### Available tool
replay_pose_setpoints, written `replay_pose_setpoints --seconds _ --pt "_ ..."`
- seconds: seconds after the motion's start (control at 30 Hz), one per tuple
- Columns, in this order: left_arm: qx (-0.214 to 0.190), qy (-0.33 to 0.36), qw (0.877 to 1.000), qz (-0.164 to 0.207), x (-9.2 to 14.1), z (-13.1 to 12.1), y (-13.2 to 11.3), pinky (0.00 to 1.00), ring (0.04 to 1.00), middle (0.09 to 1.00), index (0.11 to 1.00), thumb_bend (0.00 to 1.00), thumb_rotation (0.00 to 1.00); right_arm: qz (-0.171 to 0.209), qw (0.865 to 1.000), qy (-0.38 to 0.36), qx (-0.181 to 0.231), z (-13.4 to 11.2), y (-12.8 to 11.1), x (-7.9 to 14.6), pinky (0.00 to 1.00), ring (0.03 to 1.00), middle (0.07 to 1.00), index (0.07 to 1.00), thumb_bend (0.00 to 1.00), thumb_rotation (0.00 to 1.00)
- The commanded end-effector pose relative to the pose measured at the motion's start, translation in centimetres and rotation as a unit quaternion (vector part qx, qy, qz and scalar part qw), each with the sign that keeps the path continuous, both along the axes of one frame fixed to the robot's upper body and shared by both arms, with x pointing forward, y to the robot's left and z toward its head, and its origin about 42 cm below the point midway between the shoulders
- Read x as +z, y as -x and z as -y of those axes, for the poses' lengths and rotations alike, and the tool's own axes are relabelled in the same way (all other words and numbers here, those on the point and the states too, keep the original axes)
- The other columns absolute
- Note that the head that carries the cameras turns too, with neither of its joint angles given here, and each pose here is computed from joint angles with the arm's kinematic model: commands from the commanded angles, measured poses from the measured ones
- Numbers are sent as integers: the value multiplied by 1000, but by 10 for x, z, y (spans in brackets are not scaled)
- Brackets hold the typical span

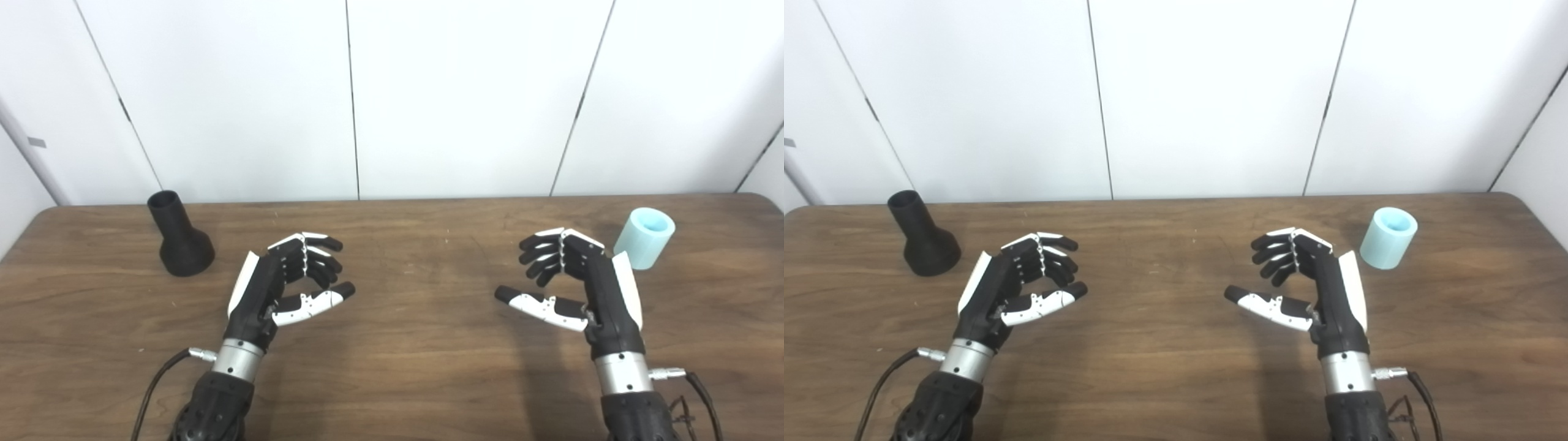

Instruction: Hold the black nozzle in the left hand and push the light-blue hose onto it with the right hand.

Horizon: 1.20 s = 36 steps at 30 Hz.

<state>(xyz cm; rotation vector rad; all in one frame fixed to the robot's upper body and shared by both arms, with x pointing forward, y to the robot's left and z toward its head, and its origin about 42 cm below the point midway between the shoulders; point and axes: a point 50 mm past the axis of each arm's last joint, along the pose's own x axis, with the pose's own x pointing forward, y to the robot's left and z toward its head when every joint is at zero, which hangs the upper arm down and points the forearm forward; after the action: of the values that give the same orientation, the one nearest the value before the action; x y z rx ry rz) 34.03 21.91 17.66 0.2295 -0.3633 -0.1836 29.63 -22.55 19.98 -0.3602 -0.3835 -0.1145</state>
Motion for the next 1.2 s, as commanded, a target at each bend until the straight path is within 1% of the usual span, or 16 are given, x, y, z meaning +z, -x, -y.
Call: replay_pose_setpoints --seconds 0.0,0.03,0.07,0.1,0.17,0.3,0.6,0.7,0.83,0.9,1.0,1.17 --pt "-11 -11 999 47 19 2 -7 431 555 505 488 517 0 28 999 27 14 -1 -2 15 399 429 499 497 518 0" --pt "-10 -19 999 47 19 1 -7 485 634 616 493 515 25 19 999 41 25 -1 -2 14 472 557 595 497 517 65" --pt "-9 -26 999 46 19 0 -7 567 719 708 627 650 10 11 998 53 35 0 -1 14 567 692 710 648 659 112" --pt "-7 -30 999 45 19 -1 -7 603 749 743 679 700 6 4 997 62 43 0 -1 15 616 752 768 718 720 141" --pt "-7 -30 999 44 19 -1 -7 635 769 775 726 742 5 -5 996 73 48 1 0 16 674 813 838 795 783 179" --pt "-9 -22 999 42 19 0 -7 637 763 782 756 752 14 -12 996 75 45 1 0 16 695 830 879 821 804 196" --pt "-13 -18 999 40 16 3 -7 612 732 769 775 748 8 -22 996 72 43 5 -1 14 710 828 877 848 811 216" --pt "-14 -17 999 36 12 12 -8 602 731 766 773 750 12 -22 996 75 41 11 0 13 714 831 879 851 805 206" --pt "-15 -23 999 31 5 29 -12 586 727 761 764 754 23 -25 996 75 36 24 2 10 721 834 884 860 781 166" --pt "-13 -26 999 30 -1 36 -14 581 727 761 761 755 26 -27 997 66 39 29 2 8 725 838 889 867 772 169" --pt "-12 -27 999 28 -8 46 -16 574 724 761 759 751 17 -23 997 49 47 35 -1 4 737 846 900 880 732 117" --pt "-11 -25 999 25 -13 59 -18 573 720 764 754 751 27 -21 998 38 49 45 -2 0 771 867 911 896 690 100"
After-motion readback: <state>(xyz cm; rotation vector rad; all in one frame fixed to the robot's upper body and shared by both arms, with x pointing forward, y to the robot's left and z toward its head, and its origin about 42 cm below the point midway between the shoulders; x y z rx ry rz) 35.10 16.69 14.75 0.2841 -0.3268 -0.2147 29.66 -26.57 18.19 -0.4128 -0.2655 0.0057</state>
